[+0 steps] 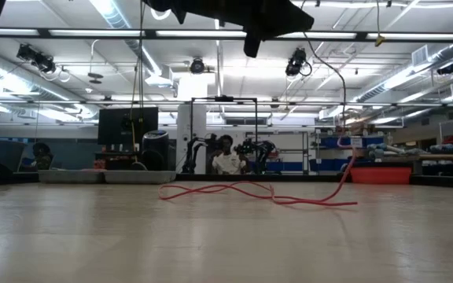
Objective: Coil cords
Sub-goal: Coil the red wire on the black spool
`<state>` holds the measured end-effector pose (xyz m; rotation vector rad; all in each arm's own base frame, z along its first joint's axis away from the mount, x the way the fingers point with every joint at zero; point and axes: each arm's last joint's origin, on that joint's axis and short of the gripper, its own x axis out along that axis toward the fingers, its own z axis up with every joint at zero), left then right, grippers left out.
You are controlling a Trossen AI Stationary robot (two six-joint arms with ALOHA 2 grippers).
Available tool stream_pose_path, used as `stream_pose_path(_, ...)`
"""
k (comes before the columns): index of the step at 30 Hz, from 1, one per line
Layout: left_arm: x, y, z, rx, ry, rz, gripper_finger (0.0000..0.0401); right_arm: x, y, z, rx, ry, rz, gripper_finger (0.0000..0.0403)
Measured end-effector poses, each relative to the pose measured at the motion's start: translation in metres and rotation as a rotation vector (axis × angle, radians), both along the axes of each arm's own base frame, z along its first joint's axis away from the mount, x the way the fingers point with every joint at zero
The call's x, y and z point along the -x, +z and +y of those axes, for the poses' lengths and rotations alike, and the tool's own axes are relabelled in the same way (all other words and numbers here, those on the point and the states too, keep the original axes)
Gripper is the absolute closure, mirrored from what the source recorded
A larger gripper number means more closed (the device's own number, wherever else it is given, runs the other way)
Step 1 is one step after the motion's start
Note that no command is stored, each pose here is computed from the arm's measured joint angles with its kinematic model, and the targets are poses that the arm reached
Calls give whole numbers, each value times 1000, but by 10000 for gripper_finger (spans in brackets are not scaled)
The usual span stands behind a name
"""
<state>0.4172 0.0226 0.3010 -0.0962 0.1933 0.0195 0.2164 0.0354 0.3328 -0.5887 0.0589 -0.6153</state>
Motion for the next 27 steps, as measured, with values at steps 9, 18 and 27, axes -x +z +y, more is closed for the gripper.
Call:
stream_pose_path(9,4,-2,1,-50,-3,63,399,3,0,1,2,-11,14,403)
stream_pose_path(18,29,19,13,-254,174,159,400,7,-2,15,8,8,49,403)
stream_pose_path(27,48,44,5,-345,199,139,401,5,-18,12,20,-49,191,403)
